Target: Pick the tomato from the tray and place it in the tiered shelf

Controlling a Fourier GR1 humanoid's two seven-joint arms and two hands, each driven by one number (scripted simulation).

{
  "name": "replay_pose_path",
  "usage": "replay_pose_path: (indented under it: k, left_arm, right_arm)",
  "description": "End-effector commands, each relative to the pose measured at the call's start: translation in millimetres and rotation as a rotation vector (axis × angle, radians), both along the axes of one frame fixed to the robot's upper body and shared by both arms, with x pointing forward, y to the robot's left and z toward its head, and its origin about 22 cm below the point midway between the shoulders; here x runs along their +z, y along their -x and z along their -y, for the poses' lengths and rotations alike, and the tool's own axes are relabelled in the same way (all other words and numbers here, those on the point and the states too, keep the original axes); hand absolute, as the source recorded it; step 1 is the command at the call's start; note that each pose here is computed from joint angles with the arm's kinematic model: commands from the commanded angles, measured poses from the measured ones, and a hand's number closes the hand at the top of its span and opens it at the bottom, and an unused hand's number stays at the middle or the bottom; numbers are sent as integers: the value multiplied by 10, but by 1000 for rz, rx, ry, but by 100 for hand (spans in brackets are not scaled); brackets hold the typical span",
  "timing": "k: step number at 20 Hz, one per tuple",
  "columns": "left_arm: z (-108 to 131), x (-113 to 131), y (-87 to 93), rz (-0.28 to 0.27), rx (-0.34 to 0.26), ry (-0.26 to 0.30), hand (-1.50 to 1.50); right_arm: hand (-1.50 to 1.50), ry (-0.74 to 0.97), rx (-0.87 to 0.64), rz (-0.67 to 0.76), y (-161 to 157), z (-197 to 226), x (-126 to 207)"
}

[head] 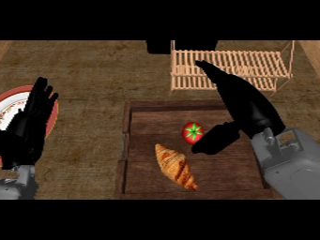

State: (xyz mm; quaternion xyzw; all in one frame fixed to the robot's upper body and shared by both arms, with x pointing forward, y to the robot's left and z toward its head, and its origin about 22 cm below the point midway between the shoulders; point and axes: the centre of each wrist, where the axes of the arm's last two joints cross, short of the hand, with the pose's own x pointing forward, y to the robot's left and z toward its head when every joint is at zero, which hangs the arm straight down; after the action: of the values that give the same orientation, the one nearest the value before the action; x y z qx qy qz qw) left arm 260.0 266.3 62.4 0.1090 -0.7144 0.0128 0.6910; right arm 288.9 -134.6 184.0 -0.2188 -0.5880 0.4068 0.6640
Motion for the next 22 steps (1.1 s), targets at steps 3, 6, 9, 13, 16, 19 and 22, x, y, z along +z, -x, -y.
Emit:
replay_pose_path:
  k: [3,6,9,13,16,19,22]
  left_arm:
    - [-15,133,-68,21,7,1,0]
    - [-1,-121,32,8,10,9,0]
    - [39,44,-72,6,5,10,0]
    - [-46,-88,36,-3,1,-2,0]
    - [73,-34,2,9,-3,10,0]
    - [-185,19,-57,6,32,-5,0]
    - [52,53,-103,20,26,10,0]
  right_arm:
    - [-150,241,-87,-84,52,-530,98]
    - [-150,271,-105,-101,36,-790,38]
    - [-150,380,-114,-114,-77,-807,-41]
    - [-150,528,-148,-156,-108,-842,-360]
    - [-150,587,-175,-213,-219,-830,-514]
    - [-150,535,-208,-197,-85,-851,-400]
    - [-150,522,-180,-186,-168,-626,-582]
